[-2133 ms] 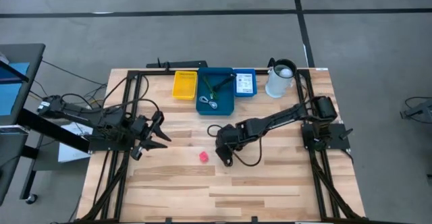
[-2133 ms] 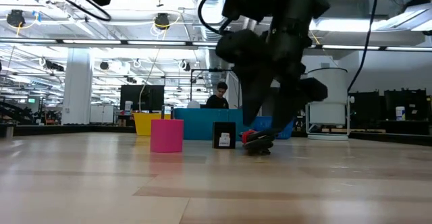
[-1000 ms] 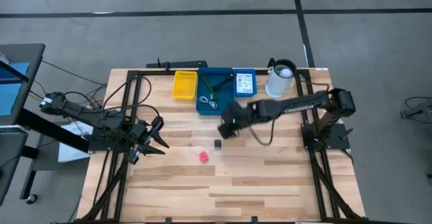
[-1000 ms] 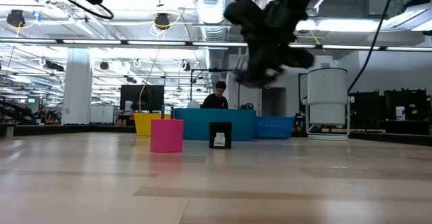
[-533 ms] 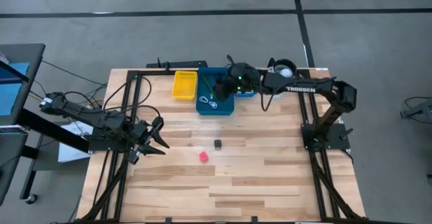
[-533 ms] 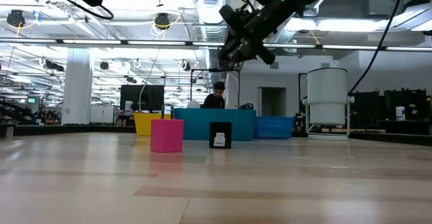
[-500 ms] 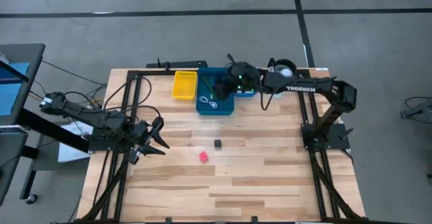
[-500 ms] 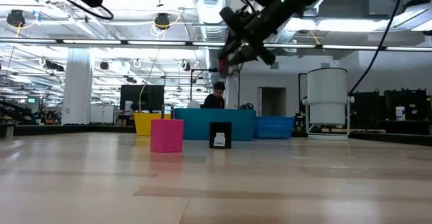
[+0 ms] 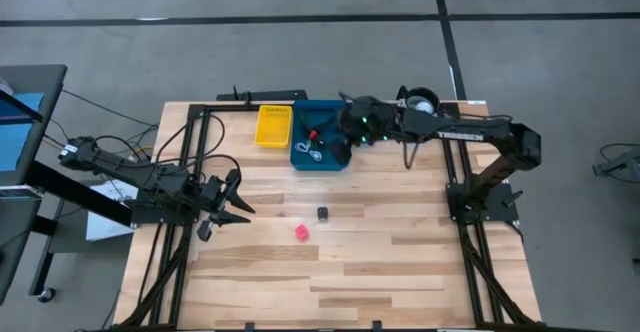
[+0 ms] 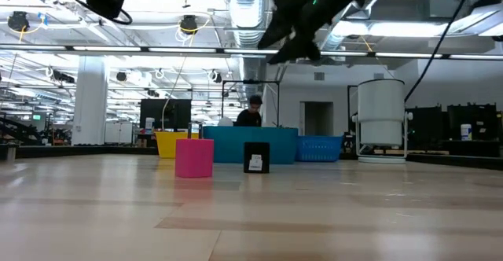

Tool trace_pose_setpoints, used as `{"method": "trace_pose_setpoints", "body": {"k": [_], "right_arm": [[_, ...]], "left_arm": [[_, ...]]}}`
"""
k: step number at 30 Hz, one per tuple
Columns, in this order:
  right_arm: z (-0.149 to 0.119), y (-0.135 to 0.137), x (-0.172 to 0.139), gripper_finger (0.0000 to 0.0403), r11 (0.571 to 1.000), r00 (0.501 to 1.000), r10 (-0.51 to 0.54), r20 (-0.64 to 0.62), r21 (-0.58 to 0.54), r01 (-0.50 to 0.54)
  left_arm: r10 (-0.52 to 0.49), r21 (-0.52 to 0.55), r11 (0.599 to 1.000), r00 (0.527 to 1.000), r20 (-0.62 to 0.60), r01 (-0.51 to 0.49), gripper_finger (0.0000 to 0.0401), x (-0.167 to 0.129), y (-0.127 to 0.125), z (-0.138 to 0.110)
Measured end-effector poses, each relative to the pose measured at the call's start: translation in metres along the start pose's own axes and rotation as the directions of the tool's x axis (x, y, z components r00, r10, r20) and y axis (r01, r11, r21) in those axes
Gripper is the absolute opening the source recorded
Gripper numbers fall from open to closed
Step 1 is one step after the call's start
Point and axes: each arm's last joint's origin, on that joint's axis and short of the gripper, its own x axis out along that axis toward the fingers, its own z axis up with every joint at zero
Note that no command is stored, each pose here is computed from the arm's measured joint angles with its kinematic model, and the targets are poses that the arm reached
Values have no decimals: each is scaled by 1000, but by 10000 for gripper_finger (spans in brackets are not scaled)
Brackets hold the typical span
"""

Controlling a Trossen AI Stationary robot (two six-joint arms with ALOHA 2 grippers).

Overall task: Pick and place items into bin
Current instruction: Put the pink charger adapter into the yellow bin

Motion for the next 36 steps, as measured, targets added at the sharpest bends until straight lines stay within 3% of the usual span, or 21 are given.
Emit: {"method": "trace_pose_setpoints", "body": {"k": [4, 7, 10, 15, 19, 26, 32, 36], "right_arm": [[-11, 36, -17, 276, 993, 999, 47, -26, -111, -50], [-30, 66, -22, 276, 986, 999, 22, 27, -165, -17], [-55, 97, -26, 276, 978, 987, -6, 163, -204, 40], [-104, 130, -33, 276, 981, 916, -16, 401, -170, 92], [-140, 136, -35, 275, 993, 852, -1, 523, -102, 64], [-194, 131, -22, 276, 996, 841, -56, 538, -32, 87], [-208, 134, -22, 276, 979, 826, -152, 543, -35, 203], [-210, 136, -24, 276, 975, 823, -155, 546, -48, 216]], "left_arm": [[70, -1, 998, 998, 2, -70, 104, 0, 2, -1], [111, 4, 994, 994, 7, -111, 104, 0, 3, -1], [147, 30, 989, 989, -3, -147, 104, 0, 5, -2], [189, 41, 981, 982, -6, -189, 104, -1, 6, -3], [206, 43, 978, 979, -3, -205, 104, -1, 6, -3], [221, 61, 974, 973, -72, -217, 104, 12, 9, -16], [309, 57, 951, 936, -167, -304, 104, 35, 16, -36], [316, 43, 949, 932, -180, -313, 104, 52, 19, -46]]}}
